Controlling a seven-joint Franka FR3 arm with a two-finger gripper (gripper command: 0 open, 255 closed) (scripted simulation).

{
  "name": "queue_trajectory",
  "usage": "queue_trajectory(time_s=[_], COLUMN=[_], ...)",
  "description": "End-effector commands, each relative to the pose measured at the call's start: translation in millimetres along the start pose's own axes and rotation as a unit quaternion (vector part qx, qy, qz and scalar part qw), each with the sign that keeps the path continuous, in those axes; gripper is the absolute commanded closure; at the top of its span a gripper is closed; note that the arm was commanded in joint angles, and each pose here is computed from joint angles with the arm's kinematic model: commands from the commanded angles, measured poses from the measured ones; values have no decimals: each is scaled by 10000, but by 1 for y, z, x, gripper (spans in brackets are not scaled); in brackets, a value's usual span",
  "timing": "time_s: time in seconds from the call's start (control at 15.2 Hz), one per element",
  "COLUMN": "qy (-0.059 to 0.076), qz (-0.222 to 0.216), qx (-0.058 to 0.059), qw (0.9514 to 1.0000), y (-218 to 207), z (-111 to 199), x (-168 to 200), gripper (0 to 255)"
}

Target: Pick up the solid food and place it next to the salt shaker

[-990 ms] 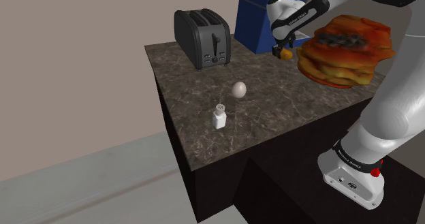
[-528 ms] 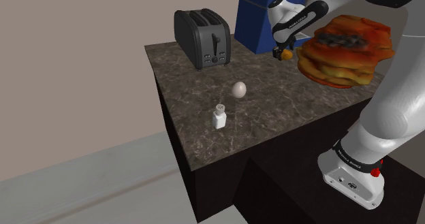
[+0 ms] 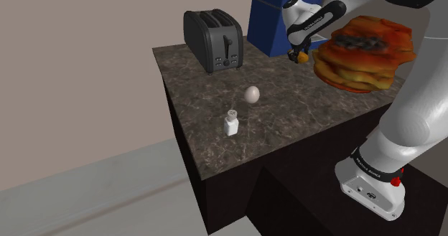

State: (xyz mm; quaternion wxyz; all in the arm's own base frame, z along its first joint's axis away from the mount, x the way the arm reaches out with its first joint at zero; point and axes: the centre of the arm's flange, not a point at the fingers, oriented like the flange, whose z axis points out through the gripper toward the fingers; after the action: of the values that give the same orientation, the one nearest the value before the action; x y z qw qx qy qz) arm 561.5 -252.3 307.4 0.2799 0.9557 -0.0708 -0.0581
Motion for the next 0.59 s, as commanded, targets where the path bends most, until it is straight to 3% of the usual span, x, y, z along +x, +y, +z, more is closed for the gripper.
queue_trajectory(time_s=[0.0,0.53], qy=[-1,-1], qz=[-3,-3], qx=[1,1], qw=[10000,10000], y=[0,11], z=[0,-17], x=[0,-1], gripper=[255,255])
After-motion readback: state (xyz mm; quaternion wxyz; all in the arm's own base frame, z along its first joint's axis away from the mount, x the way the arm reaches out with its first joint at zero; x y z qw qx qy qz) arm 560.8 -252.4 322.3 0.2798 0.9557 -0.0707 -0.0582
